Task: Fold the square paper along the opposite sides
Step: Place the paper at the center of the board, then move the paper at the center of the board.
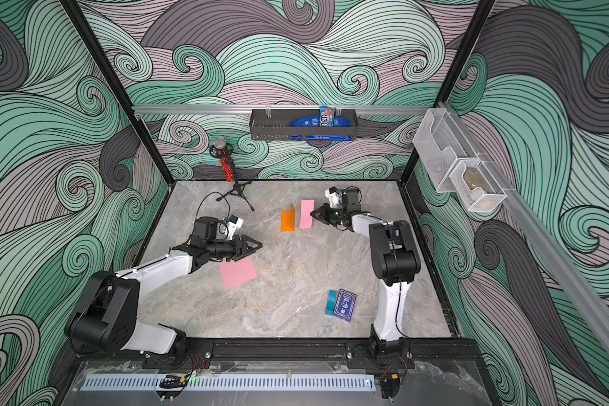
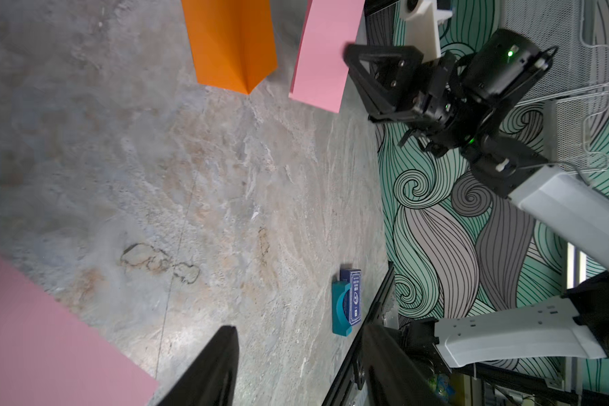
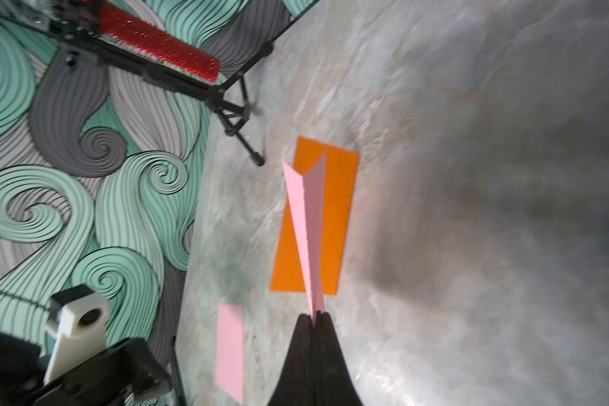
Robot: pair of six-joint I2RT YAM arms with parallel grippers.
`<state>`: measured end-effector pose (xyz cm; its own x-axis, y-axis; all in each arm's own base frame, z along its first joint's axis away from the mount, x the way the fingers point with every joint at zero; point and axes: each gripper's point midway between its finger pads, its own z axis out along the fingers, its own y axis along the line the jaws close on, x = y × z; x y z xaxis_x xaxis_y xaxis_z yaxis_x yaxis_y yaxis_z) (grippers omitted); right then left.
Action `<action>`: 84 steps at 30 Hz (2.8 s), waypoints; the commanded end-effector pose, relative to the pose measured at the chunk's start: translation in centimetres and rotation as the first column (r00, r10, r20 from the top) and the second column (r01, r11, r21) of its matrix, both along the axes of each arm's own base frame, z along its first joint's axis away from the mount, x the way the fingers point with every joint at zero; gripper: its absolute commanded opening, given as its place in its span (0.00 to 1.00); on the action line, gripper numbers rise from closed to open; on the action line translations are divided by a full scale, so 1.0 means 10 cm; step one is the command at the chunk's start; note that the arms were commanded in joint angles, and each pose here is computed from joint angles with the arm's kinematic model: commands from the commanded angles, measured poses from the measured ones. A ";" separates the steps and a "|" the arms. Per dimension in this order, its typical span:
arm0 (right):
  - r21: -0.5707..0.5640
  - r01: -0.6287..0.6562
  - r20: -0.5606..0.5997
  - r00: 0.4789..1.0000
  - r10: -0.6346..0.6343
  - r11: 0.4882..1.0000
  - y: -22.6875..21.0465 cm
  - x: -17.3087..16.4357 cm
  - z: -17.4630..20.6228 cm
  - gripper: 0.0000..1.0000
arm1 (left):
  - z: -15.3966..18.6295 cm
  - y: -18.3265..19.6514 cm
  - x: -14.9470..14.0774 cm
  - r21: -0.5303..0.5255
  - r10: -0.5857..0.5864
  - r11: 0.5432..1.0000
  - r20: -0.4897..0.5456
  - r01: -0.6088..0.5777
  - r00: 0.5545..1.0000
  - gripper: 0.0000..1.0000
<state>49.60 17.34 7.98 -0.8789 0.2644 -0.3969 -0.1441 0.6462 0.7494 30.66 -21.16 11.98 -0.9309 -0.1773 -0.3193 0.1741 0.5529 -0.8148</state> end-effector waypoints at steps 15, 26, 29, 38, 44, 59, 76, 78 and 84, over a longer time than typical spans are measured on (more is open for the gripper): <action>-0.080 -0.123 -0.144 0.983 0.110 0.989 -0.04 0.24 -0.58 0.14 | -0.03 -0.01 0.03 0.060 -0.016 0.998 0.024 0.015 1.000 0.56; -0.099 -0.209 -0.179 0.966 0.189 0.973 0.00 0.26 -0.65 0.13 | -0.03 -0.01 0.04 0.064 -0.020 0.998 0.024 0.019 1.000 0.55; -0.120 -0.219 -0.188 0.963 0.195 0.968 -0.02 0.23 -0.69 0.12 | -0.03 -0.01 0.04 0.068 -0.020 0.998 0.024 0.018 1.000 0.55; -0.165 -0.226 -0.206 0.960 0.190 0.960 -0.05 0.20 -0.77 0.13 | -0.05 -0.02 0.04 0.068 -0.023 0.997 0.020 0.021 1.000 0.54; -0.229 -0.176 -0.177 0.975 0.136 0.958 -0.16 0.32 -0.64 0.18 | -0.05 -0.02 0.04 0.071 -0.020 0.997 0.019 0.019 1.000 0.54; -0.456 0.068 0.278 0.958 0.069 0.887 0.24 -0.10 0.73 0.32 | -0.17 0.60 0.12 0.323 0.228 0.919 0.030 -0.225 0.973 0.52; -0.712 -0.160 0.431 0.669 0.606 0.683 2.70 -1.68 -0.13 0.57 | -0.15 1.54 -0.12 0.315 0.583 0.760 0.057 -0.569 0.810 0.55; -0.735 -0.127 0.423 0.682 0.597 0.666 2.69 -1.61 -0.20 0.56 | -0.09 1.55 -0.10 0.305 0.587 0.757 0.071 -0.578 0.806 0.55; -0.819 -0.094 0.314 0.752 0.580 0.566 2.29 -1.71 -0.71 0.54 | -0.17 1.50 -0.11 0.314 0.559 0.779 0.043 -0.543 0.828 0.55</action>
